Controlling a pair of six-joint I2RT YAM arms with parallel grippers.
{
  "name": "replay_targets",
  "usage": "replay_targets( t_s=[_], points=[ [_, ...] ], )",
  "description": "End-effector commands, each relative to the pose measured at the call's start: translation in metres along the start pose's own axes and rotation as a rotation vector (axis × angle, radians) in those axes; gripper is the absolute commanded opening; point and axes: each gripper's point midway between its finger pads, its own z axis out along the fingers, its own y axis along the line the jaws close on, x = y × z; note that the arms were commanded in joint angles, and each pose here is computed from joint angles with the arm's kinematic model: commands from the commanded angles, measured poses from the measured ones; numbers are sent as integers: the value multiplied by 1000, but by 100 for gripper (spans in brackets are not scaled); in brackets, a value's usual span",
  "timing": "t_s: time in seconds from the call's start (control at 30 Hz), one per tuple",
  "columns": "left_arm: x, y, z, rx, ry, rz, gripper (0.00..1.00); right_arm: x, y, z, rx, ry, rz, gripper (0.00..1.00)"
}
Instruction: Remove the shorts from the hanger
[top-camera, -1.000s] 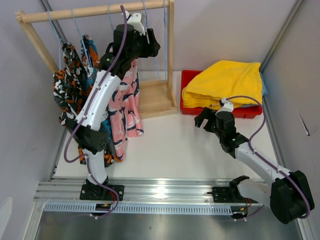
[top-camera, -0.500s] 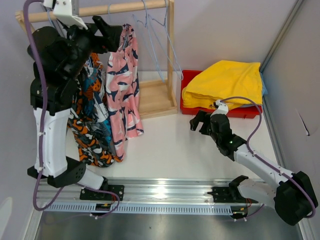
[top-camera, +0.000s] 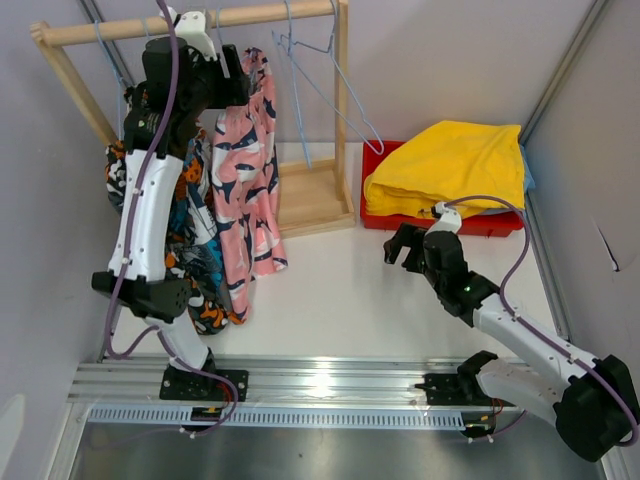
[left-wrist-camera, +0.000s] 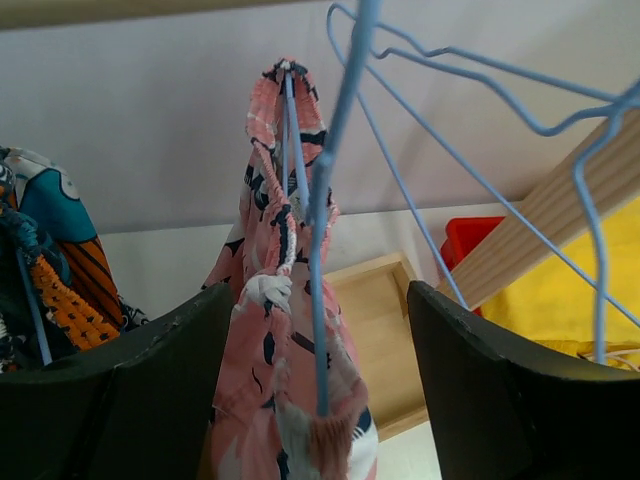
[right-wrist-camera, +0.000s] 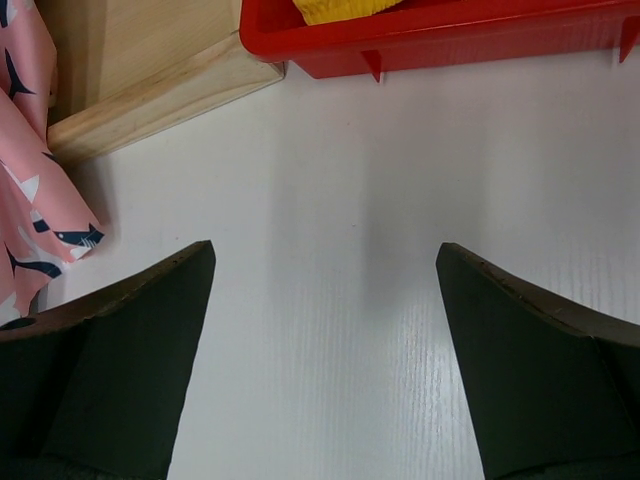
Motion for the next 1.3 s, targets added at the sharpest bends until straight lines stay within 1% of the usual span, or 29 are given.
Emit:
replay_targets(
  t_s=[0.0, 0.13, 0.27, 0.37, 0.4, 0.47, 0.67, 0.73, 0.77, 0.8, 0.87, 0.93, 1.03, 1.17, 1.2, 1.27],
  points=[
    [-32, 1, -11, 18, -82, -23, 76, -11, -2, -5, 17, -48, 0, 100],
    [-27, 1, -1, 30, -67, -27, 73, -7, -5, -3, 23, -44, -3, 100],
    [-17, 5, 9, 18, -42, -25, 63, -4, -6, -1, 24, -41, -3, 100],
    [-15, 4, 13, 27, -36, -27, 45, 0, -7, 1, 24, -35, -3, 99],
    [-13, 4, 16, 28, -31, -29, 35, 1, -9, 2, 31, -30, -5, 99],
    [-11, 4, 18, 30, -23, -32, 28, 1, -9, 2, 30, -31, -6, 100],
    [-5, 6, 21, 24, -6, -32, 27, 2, -12, 2, 37, -34, -10, 100],
    [-4, 6, 21, 25, -1, -31, 23, 3, -11, 3, 34, -34, -7, 99],
    [-3, 6, 20, 25, 1, -29, 17, 2, -11, 3, 34, -35, -5, 99],
    [-2, 6, 20, 21, 3, -29, 13, 3, -11, 3, 32, -34, -4, 100],
    [-2, 8, 21, 13, 5, -31, 0, 4, -11, 4, 31, -32, -1, 99],
    [-2, 8, 19, 10, 5, -31, 0, 5, -11, 4, 31, -30, -2, 100],
    [-22, 4, 4, 22, -49, -30, 0, 5, -12, 4, 30, -31, 1, 99],
    [-51, -5, -26, 58, -121, -29, 0, -1, -8, 2, 17, -43, -13, 100],
    [-65, -8, -43, 68, -163, -26, 0, -5, -6, 2, 14, -51, -19, 100],
    [-78, -13, -61, 82, -203, -25, 0, -18, 1, -2, -3, -76, -37, 100]
  ],
)
